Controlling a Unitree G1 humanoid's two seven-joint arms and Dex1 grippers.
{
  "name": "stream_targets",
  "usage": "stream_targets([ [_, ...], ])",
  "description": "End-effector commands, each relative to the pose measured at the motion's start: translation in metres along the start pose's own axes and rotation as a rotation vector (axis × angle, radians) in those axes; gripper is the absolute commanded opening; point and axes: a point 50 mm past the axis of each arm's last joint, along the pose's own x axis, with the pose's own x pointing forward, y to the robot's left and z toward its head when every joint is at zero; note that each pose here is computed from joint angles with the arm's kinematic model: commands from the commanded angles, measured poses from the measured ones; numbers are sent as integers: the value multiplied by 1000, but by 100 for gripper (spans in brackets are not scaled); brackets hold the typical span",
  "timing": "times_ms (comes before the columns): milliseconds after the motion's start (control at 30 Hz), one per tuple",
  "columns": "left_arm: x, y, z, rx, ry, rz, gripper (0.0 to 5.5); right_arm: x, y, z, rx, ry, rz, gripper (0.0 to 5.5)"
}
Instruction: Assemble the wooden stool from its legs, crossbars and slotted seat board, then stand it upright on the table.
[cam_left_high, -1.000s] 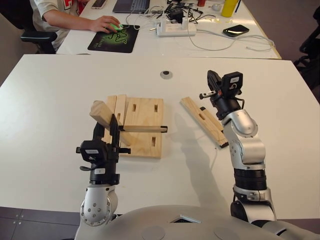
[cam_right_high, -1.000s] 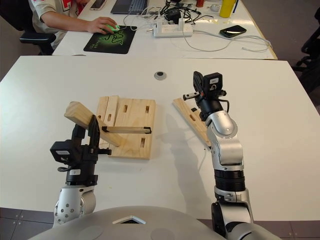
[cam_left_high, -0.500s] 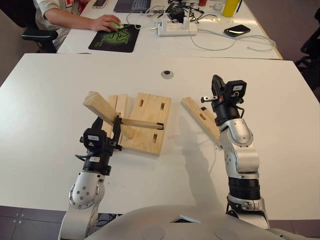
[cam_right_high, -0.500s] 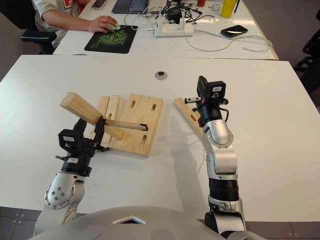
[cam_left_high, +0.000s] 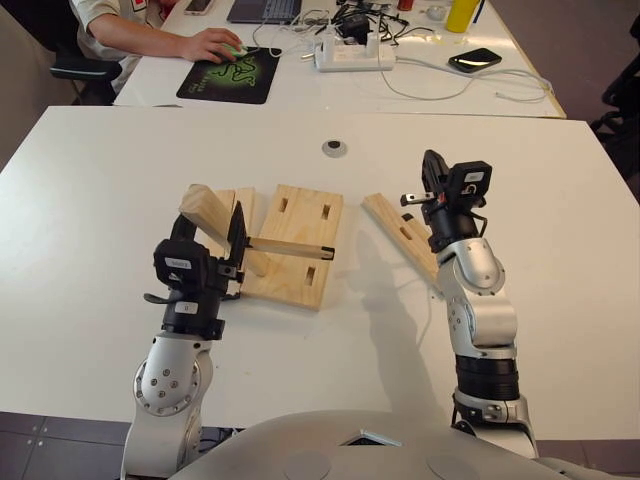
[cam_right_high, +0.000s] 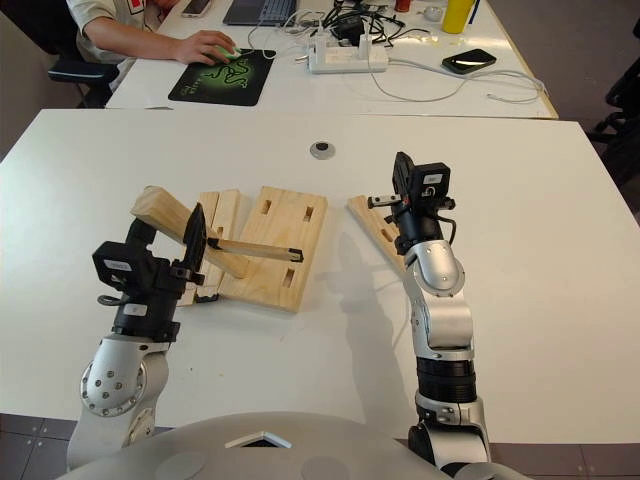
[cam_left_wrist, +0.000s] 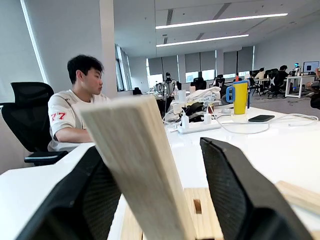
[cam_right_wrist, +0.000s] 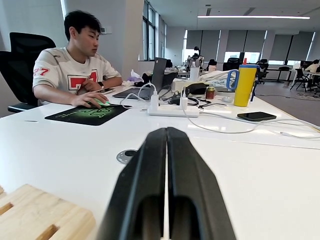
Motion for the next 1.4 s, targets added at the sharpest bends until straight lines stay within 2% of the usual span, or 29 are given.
stream_targets([
  [33,5,8,5,40,-9,41,261,0,1,2,-16,-8,12,0],
  [500,26,17,34,18,-104,77,261,0,2,2,-17,-8,20,0],
  [833,48,38,65,23,-197,112,261,-1,2,1,-15,-10,0,0],
  [1000,59,92,41,-21,-38,219,188,1,2,4,-5,-26,-12,0],
  [1100,53,122,10,-70,135,238,141,3,1,5,-5,-33,-12,0],
  [1233,41,134,-15,-69,276,176,82,5,-3,6,-10,-37,-17,0],
  [1400,31,131,-41,-72,355,163,2,8,-3,8,-13,-42,-10,0],
])
